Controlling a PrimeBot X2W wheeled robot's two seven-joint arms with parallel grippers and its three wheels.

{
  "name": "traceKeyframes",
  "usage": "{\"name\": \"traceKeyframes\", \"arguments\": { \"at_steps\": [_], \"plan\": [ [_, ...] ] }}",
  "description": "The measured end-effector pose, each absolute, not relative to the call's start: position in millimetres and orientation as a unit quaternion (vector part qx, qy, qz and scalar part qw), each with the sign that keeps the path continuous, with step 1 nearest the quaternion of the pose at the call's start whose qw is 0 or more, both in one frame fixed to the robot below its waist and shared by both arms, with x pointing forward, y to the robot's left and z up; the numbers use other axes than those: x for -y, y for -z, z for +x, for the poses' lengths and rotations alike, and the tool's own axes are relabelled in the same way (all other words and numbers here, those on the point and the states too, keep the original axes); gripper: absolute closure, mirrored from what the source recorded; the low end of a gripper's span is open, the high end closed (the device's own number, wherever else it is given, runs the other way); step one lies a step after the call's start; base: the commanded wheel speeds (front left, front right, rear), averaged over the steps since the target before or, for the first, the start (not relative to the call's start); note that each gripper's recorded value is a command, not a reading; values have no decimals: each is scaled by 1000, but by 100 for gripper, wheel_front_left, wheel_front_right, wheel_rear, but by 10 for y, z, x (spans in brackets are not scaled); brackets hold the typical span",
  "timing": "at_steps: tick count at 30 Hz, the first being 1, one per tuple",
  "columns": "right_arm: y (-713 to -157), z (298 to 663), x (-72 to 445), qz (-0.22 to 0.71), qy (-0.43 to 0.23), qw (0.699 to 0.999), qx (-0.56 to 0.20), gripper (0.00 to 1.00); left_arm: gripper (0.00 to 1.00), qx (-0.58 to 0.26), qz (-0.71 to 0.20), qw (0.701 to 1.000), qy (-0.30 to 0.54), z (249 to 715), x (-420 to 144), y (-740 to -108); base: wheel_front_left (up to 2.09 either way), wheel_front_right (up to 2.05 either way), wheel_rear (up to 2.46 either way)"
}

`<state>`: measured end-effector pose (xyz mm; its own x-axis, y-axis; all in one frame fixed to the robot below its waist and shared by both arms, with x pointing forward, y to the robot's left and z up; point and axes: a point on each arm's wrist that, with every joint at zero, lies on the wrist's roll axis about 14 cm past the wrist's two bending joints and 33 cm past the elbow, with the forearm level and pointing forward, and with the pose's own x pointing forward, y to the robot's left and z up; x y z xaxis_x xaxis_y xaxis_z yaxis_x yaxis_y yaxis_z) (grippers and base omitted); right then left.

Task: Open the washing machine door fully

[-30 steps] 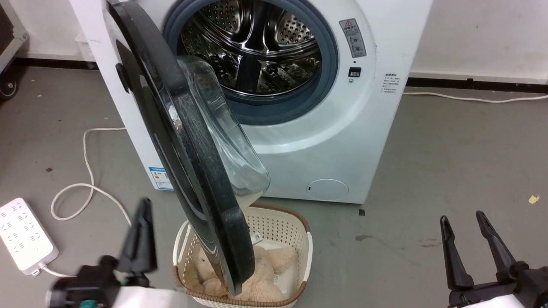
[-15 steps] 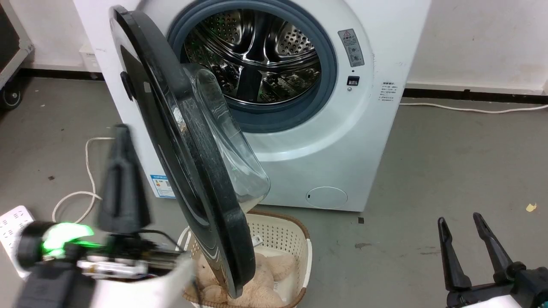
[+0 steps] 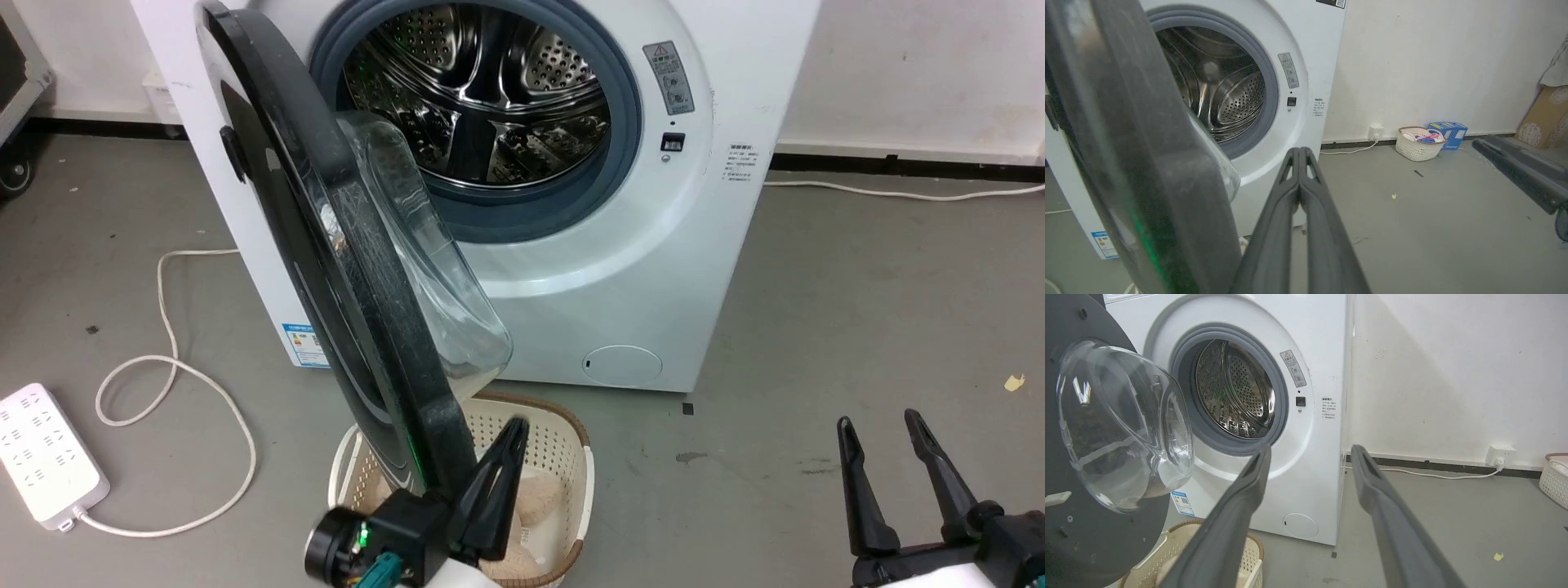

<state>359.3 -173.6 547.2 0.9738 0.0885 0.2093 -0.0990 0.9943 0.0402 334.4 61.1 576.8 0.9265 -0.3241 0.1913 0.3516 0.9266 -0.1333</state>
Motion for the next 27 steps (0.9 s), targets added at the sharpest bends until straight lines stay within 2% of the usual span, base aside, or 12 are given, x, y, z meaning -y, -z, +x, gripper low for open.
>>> {"name": "traceKeyframes", "arguments": {
  "at_steps": [7, 17, 19, 27],
  "plan": [
    [-5398, 3616, 1709, 31, -50, 994, 93, 0, 100, -9, -80, 986, 149, 3415, -704, -5251, 0, 0, 0],
    [-5347, 3704, 1543, 43, -75, 993, 84, 0, 100, -21, -80, 991, 102, 3382, -999, -5109, 0, 0, 0],
    [-5392, 3784, 1290, 46, -112, 989, 89, 0, 100, -20, -75, 996, 41, 3247, -1405, -5088, 0, 0, 0],
    [-5405, 3883, 787, 53, -184, 978, 87, 0, 100, -17, -55, 996, -69, 2990, -2175, -5116, 0, 0, 0]
  ]
}}
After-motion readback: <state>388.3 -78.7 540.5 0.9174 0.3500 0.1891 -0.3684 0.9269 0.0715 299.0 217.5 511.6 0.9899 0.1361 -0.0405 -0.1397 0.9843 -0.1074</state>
